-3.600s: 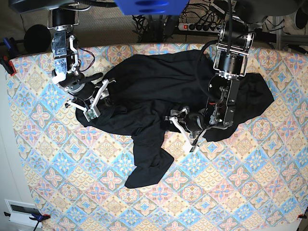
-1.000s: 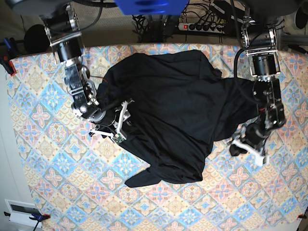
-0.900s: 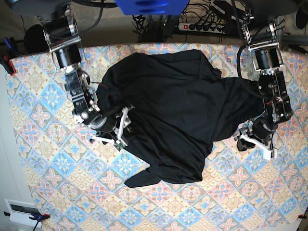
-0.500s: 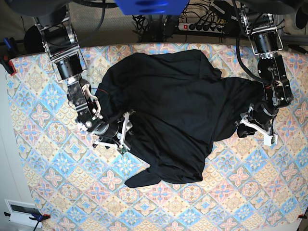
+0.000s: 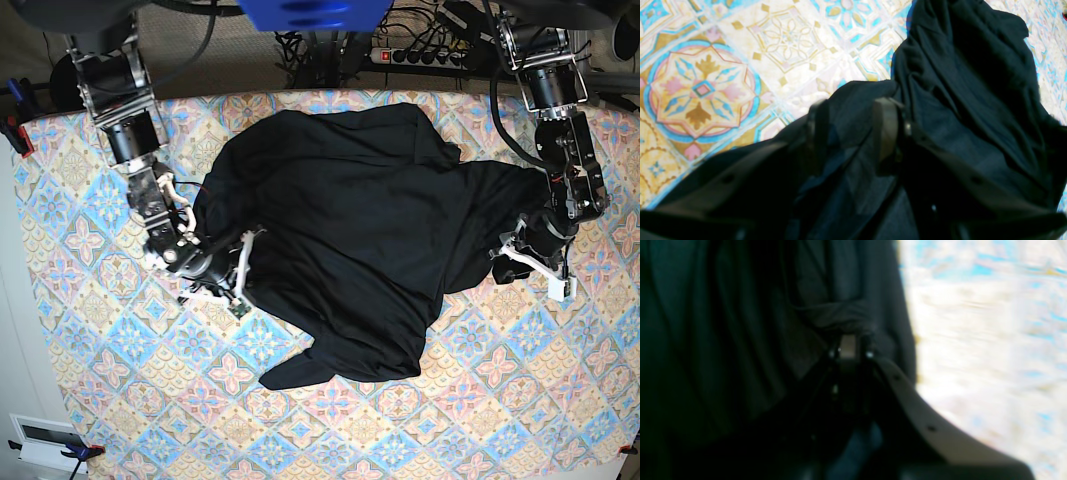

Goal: Layout the t-shirt on the table in an organized manner, then fold the t-shirt properly
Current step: 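Grasp the shirt with both grippers and stretch it apart, then drag the held fabric with the right gripper away from the left gripper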

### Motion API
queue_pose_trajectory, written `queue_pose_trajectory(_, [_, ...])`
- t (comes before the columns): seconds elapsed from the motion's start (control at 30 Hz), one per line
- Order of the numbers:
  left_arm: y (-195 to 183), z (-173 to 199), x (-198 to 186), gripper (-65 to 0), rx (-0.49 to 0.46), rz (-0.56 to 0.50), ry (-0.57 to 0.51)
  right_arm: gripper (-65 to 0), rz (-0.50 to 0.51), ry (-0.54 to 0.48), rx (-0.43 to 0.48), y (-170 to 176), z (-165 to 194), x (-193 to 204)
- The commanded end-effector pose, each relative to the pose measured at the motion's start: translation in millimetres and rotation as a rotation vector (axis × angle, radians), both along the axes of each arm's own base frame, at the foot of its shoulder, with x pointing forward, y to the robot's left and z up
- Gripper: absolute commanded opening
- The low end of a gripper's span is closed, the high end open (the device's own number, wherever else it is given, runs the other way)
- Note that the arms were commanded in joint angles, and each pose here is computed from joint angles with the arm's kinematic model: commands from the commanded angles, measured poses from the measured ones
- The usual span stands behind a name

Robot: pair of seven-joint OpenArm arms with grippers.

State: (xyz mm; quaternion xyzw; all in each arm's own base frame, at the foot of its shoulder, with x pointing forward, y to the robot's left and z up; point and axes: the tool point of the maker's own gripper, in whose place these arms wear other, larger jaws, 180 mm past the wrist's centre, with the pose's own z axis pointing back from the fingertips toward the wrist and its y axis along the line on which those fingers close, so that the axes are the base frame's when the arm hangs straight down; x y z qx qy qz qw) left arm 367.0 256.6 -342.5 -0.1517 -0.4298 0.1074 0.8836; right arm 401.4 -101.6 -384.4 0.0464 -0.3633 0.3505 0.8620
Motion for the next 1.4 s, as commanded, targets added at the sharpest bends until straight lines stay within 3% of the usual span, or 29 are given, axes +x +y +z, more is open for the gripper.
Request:
queue_pose_trajectory(0.0, [2, 19, 10, -45.3, 0.011, -0.005, -0.062, -64.5, -0.007, -0.07, 0.025, -4, 23, 11])
queue_pose_trajectory(0.3, [1, 19, 10, -45.3, 0.012, -0.01, -0.062, -65.0, -0.183, -0.16, 0.07, -68, 53, 5])
queue_pose_trajectory(0.6, [-2, 23, 11, -45.3, -0.025, -0.013, -0.076, -65.0, -0.459, -0.217, 0.095, -162, 76, 1])
queue_pose_trajectory(0.7, [-2, 23, 11, -45.3, -0.028, -0.013, -0.078, -65.0, -0.566, -0.184, 0.092, -197, 71, -7])
queue_pose_trajectory(0.83, [-3, 23, 11, -45.3, -0.029, -0.015, -0.077, -65.0, -0.684, -0.057, 0.049, -232, 37, -28])
queue_pose_trajectory(0.97, [-10, 20, 11, -45.3, -0.03, -0.033, -0.07, -65.0, -0.736, 0.021, -0.144, -264, 12, -49])
queue_pose_trajectory(1.07, [-27, 12, 9, -45.3, -0.02, -0.088, -0.044, -63.9, -0.755, 0.001, -0.26, -280, 17, -54])
queue_pose_trajectory(1.23, [-46, -4, -10, -45.3, 0.034, -0.189, 0.014, -52.4, -0.724, -0.135, -0.277, -272, 58, -41])
queue_pose_trajectory(1.37, [-41, -8, -15, -45.0, 0.06, -0.198, 0.034, -45.2, -0.643, -0.243, -0.247, -248, 80, -36])
